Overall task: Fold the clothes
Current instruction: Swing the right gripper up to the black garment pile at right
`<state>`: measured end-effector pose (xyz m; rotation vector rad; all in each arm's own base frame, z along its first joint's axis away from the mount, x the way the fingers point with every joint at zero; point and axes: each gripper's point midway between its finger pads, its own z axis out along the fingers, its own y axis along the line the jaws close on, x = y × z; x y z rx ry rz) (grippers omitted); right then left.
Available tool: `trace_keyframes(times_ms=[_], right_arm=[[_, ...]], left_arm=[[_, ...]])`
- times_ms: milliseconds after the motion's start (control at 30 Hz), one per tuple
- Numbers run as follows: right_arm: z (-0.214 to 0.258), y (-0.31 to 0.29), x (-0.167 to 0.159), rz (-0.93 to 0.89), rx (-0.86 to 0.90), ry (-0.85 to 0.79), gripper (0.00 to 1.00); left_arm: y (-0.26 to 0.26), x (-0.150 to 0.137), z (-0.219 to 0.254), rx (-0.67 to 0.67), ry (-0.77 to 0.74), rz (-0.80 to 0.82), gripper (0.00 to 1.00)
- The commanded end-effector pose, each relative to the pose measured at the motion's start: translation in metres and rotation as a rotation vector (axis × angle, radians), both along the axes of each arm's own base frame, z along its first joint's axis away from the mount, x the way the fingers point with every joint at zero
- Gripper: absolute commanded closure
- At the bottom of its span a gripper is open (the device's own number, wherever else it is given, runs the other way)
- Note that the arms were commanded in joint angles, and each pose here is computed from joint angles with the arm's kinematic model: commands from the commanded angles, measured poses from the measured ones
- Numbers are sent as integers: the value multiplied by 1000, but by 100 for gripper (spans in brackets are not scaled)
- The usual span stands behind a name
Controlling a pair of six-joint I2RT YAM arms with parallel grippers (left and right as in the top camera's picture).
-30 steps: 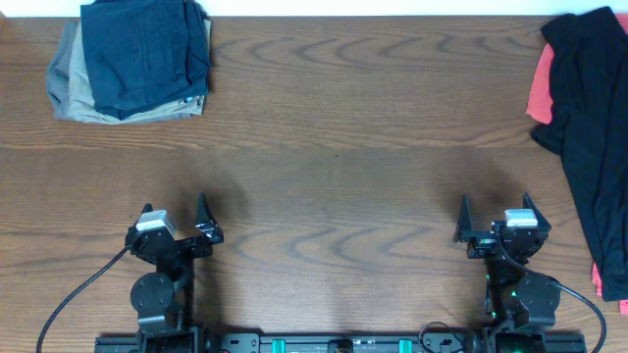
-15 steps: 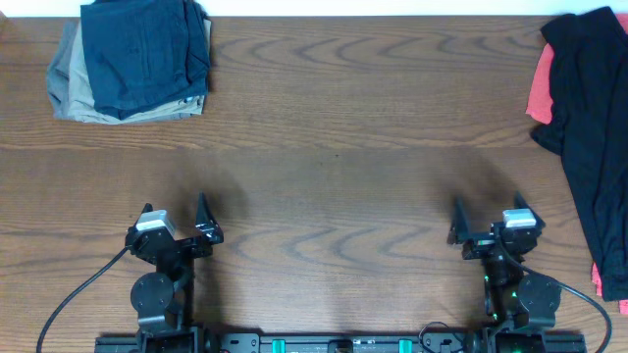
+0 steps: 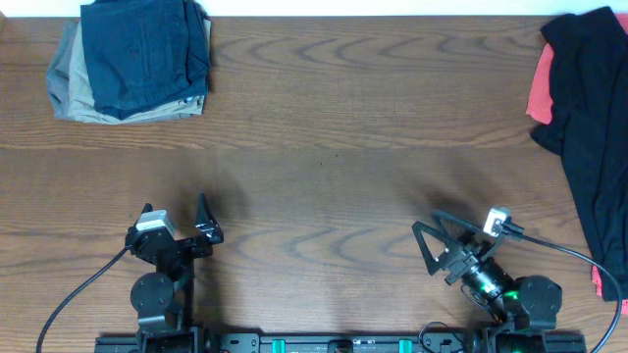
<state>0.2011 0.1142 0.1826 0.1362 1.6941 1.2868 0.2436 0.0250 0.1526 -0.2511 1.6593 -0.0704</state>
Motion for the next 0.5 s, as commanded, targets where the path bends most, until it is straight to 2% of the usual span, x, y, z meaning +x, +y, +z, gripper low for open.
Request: trace_keyframes(times_ms=[0, 133, 300, 467], right_arm=[[25, 7, -10, 67, 55, -70, 1], [80, 2, -22, 33, 45, -351, 1], [120, -7, -25, -53, 23, -464, 1], [151, -9, -13, -112, -189, -557, 1]], left_arm=[[2, -1, -15, 3, 46, 10, 2], [2, -1, -15, 3, 46, 10, 2], [2, -1, -15, 3, 46, 10, 2], [2, -1, -15, 3, 46, 10, 2]])
